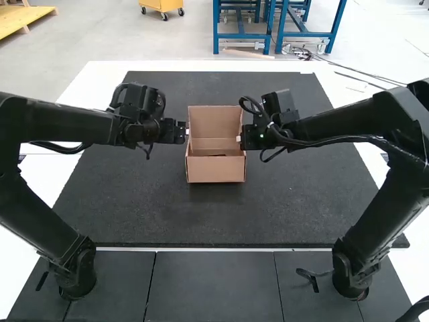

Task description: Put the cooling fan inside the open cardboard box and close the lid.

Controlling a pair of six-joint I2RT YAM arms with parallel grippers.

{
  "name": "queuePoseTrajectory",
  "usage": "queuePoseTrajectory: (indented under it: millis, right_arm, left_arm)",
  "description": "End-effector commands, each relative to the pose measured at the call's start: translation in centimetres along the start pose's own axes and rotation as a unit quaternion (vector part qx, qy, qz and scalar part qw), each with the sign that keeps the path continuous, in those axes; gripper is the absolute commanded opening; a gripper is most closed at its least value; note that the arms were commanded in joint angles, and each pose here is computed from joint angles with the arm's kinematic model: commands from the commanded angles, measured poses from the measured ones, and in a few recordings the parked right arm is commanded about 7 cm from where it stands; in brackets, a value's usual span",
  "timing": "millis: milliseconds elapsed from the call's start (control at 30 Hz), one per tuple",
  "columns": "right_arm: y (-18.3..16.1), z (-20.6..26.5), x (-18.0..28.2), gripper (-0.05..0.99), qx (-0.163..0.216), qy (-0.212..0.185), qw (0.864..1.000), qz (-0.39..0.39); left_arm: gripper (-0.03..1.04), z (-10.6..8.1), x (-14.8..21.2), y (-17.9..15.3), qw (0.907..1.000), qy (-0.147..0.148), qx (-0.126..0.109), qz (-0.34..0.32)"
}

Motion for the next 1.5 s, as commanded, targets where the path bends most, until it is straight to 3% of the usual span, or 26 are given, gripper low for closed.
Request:
queuePoseTrajectory:
  millis: [0, 767, 1167, 1467]
  right_arm:
    - [-0.9, 1.9, 0.7, -0.02, 0.003, 0.034, 0.999, 0.015]
    - [-4.6, 1.5, 2.4, -0.02, 0.021, 0.017, 0.997, 0.074]
    - [-6.5, 1.3, 2.3, -0.01, 0.033, 0.014, 0.996, 0.078]
    - [-6.5, 1.0, 2.2, -0.01, 0.034, 0.003, 0.997, 0.076]
  left_arm:
    - [0.96, -0.6, 1.1, 1.1, 0.9998, -0.012, -0.004, -0.017]
    - [0.96, -2.0, 3.8, -1.0, 0.9990, -0.033, -0.029, -0.008]
    - [0.96, -2.3, 4.3, -1.8, 0.9986, -0.041, -0.031, -0.008]
    - [0.96, -3.7, 4.9, -3.2, 0.9965, -0.069, -0.045, 0.013]
Point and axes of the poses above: each hand's point on the last joint's axis, 136 mm out from that joint toward the fingers, its own x axis back along the fingers, its own z axis along the line the jaws close on, y = z × x, the point moved 2 cm from there along x, back along the fingers, and after that the axes turned 12 degrees about -x, right-handed, at the moved point
